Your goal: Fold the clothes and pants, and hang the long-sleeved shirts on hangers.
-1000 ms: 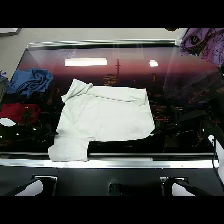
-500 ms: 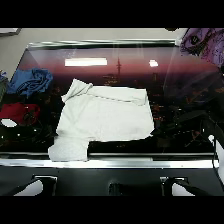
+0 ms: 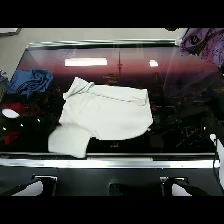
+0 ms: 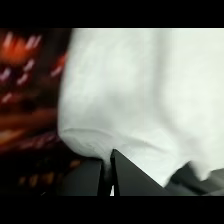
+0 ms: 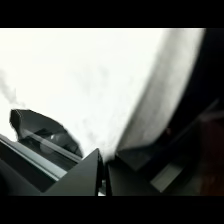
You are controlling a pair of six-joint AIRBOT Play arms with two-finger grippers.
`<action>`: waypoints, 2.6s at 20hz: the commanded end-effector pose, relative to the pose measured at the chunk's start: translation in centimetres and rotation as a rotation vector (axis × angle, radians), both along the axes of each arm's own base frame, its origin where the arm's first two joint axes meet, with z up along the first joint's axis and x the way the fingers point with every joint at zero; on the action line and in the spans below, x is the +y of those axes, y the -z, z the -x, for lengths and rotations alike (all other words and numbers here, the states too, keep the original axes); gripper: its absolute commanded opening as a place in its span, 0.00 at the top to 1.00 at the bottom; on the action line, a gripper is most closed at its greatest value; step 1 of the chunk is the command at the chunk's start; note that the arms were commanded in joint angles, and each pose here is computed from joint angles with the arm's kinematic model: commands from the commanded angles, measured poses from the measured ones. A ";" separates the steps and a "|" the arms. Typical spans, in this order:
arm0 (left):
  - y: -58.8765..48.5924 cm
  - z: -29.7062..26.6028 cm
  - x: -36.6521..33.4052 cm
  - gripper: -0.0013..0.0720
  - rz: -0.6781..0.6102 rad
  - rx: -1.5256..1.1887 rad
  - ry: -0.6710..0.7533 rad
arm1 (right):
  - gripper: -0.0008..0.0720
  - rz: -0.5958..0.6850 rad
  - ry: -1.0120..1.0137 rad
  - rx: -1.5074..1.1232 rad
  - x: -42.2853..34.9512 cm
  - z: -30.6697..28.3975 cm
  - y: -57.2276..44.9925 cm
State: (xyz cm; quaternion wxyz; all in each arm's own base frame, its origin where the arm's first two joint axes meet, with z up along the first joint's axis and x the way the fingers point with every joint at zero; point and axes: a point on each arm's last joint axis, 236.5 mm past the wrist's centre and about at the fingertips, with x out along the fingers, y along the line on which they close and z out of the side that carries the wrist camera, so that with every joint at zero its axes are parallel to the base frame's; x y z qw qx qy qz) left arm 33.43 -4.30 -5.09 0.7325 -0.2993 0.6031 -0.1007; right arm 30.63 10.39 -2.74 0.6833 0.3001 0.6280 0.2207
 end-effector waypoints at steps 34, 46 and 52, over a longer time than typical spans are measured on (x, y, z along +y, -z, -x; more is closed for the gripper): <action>-10.3 -21.7 2.1 0.96 -0.397 -0.415 0.069 | 0.94 0.460 0.198 -0.274 -7.6 -22.7 -11.7; -4.6 -21.8 0.8 0.38 -0.256 -0.205 0.024 | 0.83 0.375 0.124 -0.082 -6.1 -23.5 -1.0; -9.4 -13.0 10.3 0.37 -0.300 0.002 -0.045 | 0.50 0.342 0.068 -0.101 -11.6 -16.6 -8.0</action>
